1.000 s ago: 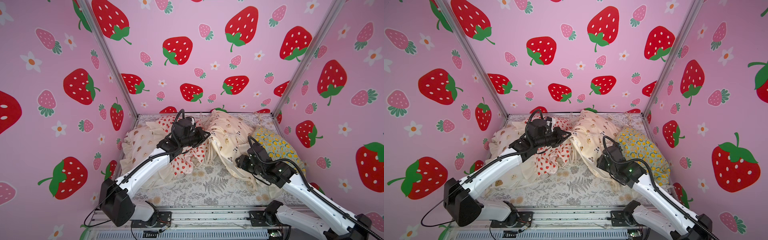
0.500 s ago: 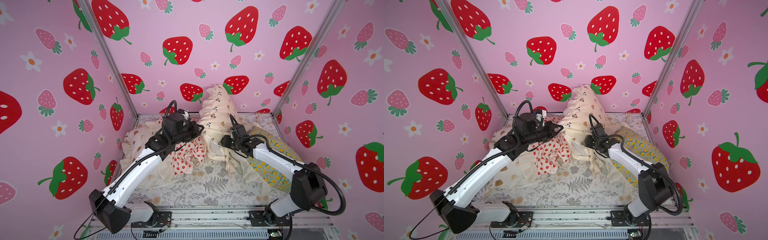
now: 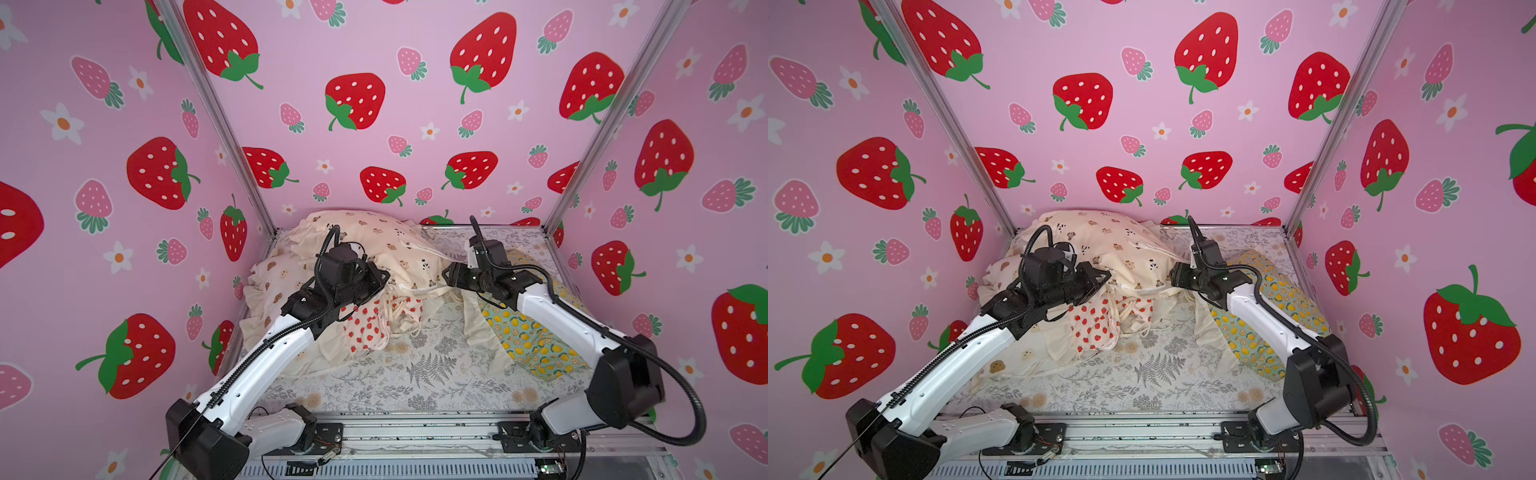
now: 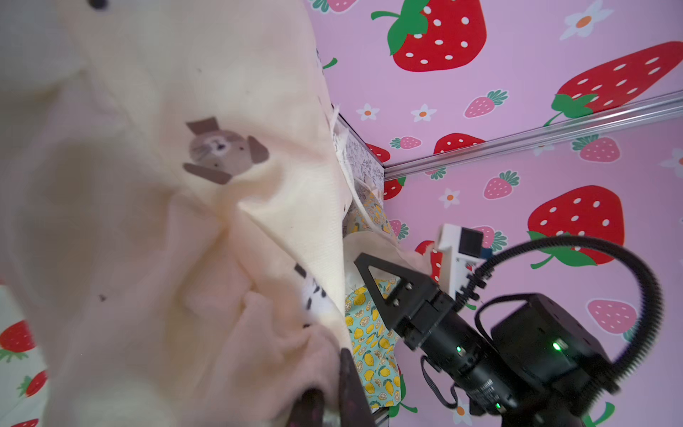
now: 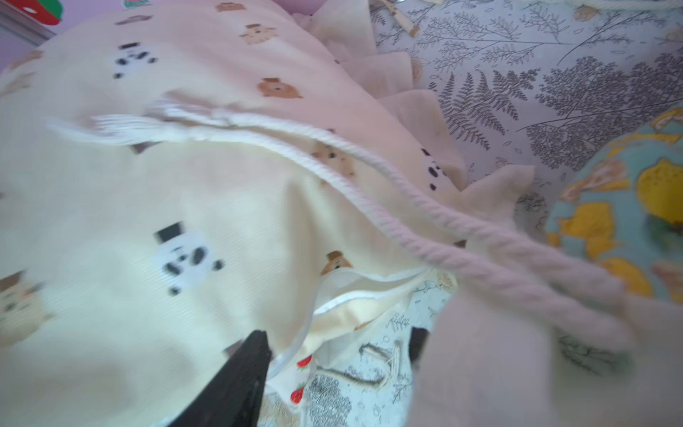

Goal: Zip up pillowcases
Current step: Zip the pillowcase.

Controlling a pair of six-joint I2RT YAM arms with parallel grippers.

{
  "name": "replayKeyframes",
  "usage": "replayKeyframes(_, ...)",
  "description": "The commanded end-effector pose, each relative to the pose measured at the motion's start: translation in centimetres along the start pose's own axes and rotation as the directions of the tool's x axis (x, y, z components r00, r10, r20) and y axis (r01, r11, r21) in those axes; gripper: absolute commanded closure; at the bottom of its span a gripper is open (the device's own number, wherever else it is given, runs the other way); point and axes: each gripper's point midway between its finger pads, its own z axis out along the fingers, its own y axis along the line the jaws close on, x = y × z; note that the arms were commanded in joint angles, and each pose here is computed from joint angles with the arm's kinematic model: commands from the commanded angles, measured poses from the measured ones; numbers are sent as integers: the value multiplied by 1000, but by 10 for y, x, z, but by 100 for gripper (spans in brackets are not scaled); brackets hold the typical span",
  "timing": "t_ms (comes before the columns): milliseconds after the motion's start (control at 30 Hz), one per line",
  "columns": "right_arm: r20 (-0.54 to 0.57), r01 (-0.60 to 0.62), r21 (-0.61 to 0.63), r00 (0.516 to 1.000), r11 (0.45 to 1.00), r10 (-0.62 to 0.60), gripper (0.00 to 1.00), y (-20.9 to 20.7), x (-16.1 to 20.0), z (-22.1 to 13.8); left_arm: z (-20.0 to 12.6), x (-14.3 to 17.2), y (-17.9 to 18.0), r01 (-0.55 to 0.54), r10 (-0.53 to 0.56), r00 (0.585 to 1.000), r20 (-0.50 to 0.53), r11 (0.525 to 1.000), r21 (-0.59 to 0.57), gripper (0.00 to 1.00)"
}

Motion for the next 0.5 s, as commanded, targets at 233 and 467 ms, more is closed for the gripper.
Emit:
replayKeyframes(233,3,14,-330,1000,944,-14,36,96,50,-64,-22,-1,0,114,-116,993,4,983,146,100)
replayKeyframes(467,-43,24,-183,999,983,-32,27,72,80,-60,-24,5,1,139,-136,990,-26,978,157,100)
